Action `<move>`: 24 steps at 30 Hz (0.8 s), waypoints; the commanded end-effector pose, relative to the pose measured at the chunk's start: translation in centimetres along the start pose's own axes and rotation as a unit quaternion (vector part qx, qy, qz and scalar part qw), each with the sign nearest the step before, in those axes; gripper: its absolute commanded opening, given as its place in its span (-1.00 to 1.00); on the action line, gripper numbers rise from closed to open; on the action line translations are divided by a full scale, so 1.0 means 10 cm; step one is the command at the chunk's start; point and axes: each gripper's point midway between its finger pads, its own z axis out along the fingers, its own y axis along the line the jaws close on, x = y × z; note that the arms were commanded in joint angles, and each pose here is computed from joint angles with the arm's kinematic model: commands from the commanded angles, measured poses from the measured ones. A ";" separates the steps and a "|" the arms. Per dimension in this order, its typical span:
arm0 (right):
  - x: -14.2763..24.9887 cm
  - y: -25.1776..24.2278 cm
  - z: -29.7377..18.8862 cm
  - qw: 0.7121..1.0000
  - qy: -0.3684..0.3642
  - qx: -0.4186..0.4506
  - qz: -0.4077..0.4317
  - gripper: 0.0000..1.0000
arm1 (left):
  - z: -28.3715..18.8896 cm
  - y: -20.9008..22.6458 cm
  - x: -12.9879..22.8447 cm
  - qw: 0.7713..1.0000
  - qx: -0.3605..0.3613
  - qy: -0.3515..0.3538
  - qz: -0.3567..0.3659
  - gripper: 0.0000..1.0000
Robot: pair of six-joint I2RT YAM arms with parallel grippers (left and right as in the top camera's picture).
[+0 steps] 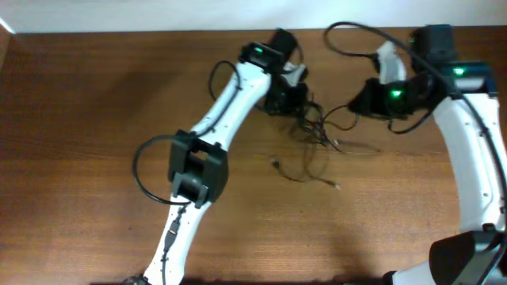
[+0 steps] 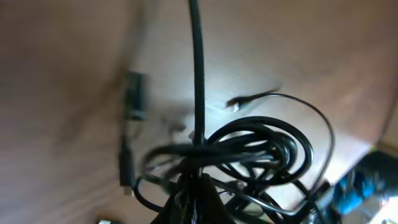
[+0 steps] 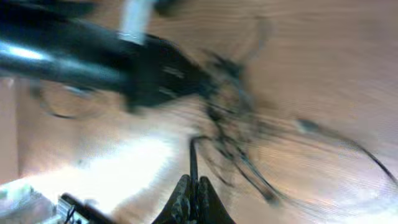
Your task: Untangle cables
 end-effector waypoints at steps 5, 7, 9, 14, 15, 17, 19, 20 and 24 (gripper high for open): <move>-0.05 -1.07 -0.72 0.983 -0.077 0.067 0.150 -0.92 | -0.66 1.18 -0.34 0.986 -0.122 -0.076 -0.081 -1.00; -0.01 -1.30 -0.90 0.977 -0.095 0.075 0.178 -0.92 | -0.76 1.35 -0.37 0.984 -0.130 -0.083 -0.086 -1.00; 0.03 -1.45 -1.03 0.969 -0.108 0.069 0.210 -0.92 | -0.85 1.54 -0.38 0.979 -0.152 -0.090 -0.100 -1.00; -0.04 -0.74 -0.76 0.993 -0.076 -0.037 0.087 -0.60 | -1.00 1.18 -0.24 0.995 -0.076 -0.066 -0.028 -1.00; -0.05 -0.63 -0.70 0.994 -0.069 -0.042 0.070 -0.29 | -1.08 1.01 -0.24 0.996 -0.043 -0.072 -0.007 -1.00; -0.09 -0.21 -0.47 0.996 -0.052 -0.064 0.031 0.34 | -1.40 0.60 -0.24 0.993 0.018 -0.105 0.044 -1.00; -0.12 0.20 -0.26 0.996 -0.043 -0.082 0.005 0.43 | -1.76 0.29 -0.20 0.986 0.041 -0.142 0.074 -1.00; -0.13 0.36 -0.19 0.995 -0.042 -0.090 -0.004 0.43 | -1.89 0.18 -0.16 0.983 0.050 -0.155 0.085 -1.00; -0.20 0.91 0.08 0.993 -0.057 -0.095 -0.041 0.43 | -2.21 -0.19 -0.03 0.972 0.097 -0.178 0.118 -1.00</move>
